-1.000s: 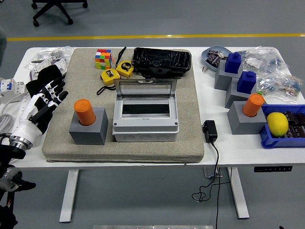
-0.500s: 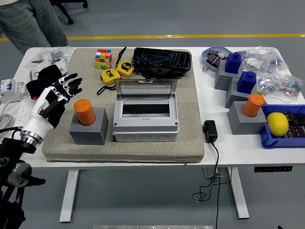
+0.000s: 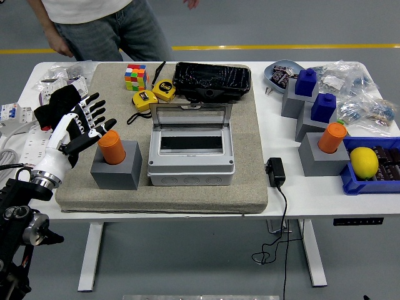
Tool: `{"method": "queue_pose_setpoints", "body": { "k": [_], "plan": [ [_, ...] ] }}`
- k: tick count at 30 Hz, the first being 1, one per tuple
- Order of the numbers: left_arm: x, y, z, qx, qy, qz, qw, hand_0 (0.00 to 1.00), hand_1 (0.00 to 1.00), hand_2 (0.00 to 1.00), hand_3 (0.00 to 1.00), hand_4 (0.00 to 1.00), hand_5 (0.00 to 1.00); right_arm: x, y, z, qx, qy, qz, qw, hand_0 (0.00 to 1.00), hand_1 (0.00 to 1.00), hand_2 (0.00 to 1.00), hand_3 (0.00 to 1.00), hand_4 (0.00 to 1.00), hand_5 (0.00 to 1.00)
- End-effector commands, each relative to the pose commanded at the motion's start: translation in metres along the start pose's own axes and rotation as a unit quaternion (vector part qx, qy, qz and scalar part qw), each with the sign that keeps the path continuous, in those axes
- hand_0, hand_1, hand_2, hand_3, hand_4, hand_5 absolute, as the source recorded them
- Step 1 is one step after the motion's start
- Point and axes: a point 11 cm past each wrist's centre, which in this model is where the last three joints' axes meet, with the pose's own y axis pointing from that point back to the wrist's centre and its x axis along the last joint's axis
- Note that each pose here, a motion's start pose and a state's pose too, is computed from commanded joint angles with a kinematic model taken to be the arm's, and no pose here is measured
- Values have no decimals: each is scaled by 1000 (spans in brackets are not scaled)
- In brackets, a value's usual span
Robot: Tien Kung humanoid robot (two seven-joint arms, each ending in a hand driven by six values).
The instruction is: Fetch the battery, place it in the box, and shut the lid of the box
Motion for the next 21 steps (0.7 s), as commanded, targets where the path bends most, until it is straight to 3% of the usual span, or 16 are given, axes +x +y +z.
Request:
{"method": "queue_pose_setpoints", "body": {
  "k": [11, 12, 17, 18, 21],
  "plan": [
    [-16, -1, -6, 11, -3, -31, 999, 883, 914, 882, 901, 998, 274, 1, 0, -3, 2, 0, 1, 1000, 854, 811, 769, 777, 998, 998],
    [-17, -1, -7, 13, -2, -33, 999, 873, 850, 777, 764, 998, 276, 1, 0, -3, 3, 0, 1, 1000, 854, 809, 769, 777, 998, 998],
    [-19, -1, -11, 16, 2, -35, 999, 873, 850, 777, 764, 998, 276, 2, 0, -2, 2, 1, 1, 1000, 854, 809, 769, 777, 998, 998],
    [-20, -1, -11, 17, 2, -36, 999, 802, 783, 673, 651, 998, 221, 2, 0, -2, 1, 1, 1, 1000, 856, 809, 768, 777, 998, 998],
    [-21, -1, -14, 21, 0, -37, 999, 802, 783, 673, 651, 998, 221, 3, 0, -2, 1, 1, 2, 1000, 856, 809, 768, 777, 998, 998]
  ]
}}
